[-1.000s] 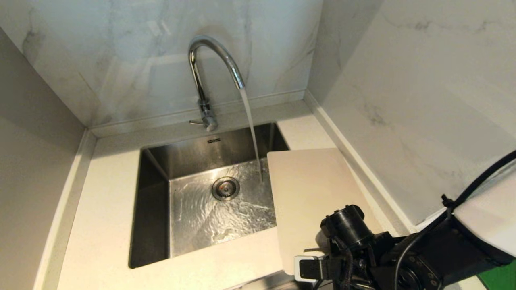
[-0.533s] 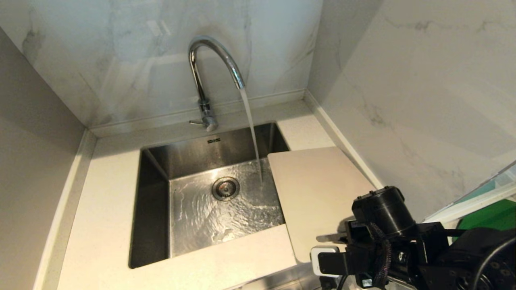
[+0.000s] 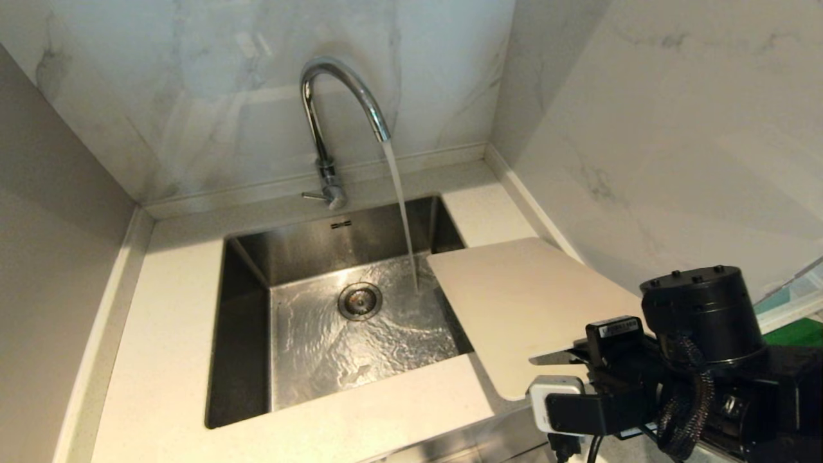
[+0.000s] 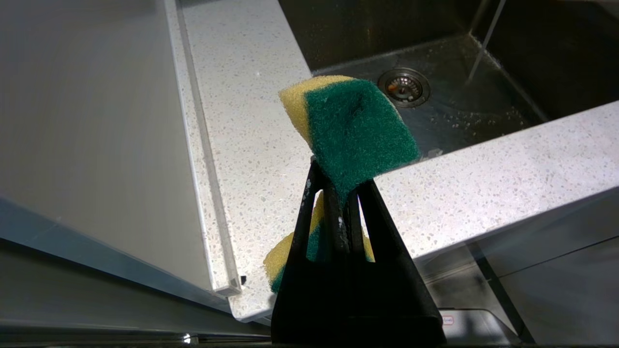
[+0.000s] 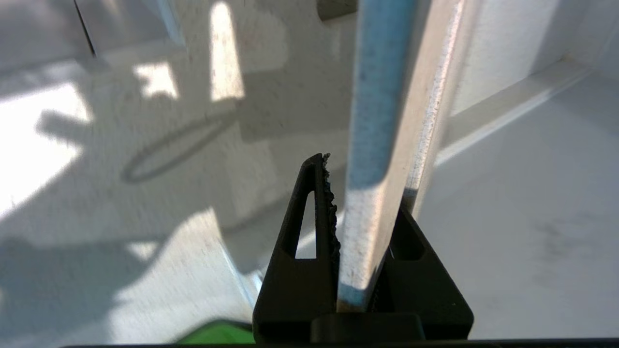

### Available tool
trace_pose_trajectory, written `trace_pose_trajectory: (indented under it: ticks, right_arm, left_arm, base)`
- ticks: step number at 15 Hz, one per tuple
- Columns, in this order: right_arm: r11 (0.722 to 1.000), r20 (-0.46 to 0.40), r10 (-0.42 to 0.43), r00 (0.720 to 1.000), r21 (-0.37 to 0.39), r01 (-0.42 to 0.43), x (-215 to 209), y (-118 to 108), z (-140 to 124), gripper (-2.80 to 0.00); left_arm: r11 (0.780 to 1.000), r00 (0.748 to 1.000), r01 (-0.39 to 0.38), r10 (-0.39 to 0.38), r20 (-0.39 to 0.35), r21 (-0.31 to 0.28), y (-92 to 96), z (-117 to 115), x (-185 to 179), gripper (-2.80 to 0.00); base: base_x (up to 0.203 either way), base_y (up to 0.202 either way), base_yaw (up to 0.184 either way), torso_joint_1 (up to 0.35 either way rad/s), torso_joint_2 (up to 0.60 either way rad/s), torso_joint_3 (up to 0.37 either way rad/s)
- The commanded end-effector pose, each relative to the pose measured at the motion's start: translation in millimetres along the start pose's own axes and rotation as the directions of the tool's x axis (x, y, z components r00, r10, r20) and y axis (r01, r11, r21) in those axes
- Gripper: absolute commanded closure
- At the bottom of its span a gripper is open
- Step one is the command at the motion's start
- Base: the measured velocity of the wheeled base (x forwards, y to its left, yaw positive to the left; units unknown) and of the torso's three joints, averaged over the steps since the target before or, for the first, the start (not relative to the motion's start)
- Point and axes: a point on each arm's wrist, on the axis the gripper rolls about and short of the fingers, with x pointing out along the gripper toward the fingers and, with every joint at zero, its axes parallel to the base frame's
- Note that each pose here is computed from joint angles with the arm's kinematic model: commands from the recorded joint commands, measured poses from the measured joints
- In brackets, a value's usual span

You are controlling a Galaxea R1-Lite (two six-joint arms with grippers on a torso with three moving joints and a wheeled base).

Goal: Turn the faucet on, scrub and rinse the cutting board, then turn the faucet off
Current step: Pick up the cutting board

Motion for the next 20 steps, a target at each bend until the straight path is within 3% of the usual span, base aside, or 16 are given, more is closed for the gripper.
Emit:
trace_pose_trajectory:
  ticks: [1,3,10,15,20]
  right_arm:
    - [0.995,0.006,-0.096,0.995,-0.039,0.096,-26,-6,-6,0.00]
    - [0.987,0.009,-0.135,0.991,-0.083,0.135,-36,-7,-8,0.00]
    - [0.956,0.035,-0.257,0.966,-0.135,0.259,-77,-5,-17,0.00]
    - [0.941,0.212,-0.271,0.939,-0.146,0.304,-94,-3,-17,0.00]
    - [0.898,0.380,-0.250,0.891,-0.255,0.360,-105,-3,-16,0.00]
  left_arm:
    - [1.000,1.000,0.000,0.000,-0.003,0.000,0.0,-1,0,0.00]
    - [1.000,1.000,0.000,0.000,-0.002,-0.001,0.0,-1,0,0.00]
    - [1.000,1.000,0.000,0.000,-0.004,0.000,0.0,-1,0,0.00]
    - [1.000,1.000,0.000,0.000,-0.002,0.000,0.0,-1,0,0.00]
    - [1.000,1.000,0.000,0.000,-0.004,0.000,0.0,-1,0,0.00]
  base:
    - [0.000,0.000,0.000,0.000,0.00,0.000]
    - [0.000,0.000,0.000,0.000,0.00,0.000]
    - [0.000,0.000,0.000,0.000,0.00,0.000]
    - [0.000,0.000,0.000,0.000,0.00,0.000]
    - [0.000,0.000,0.000,0.000,0.00,0.000]
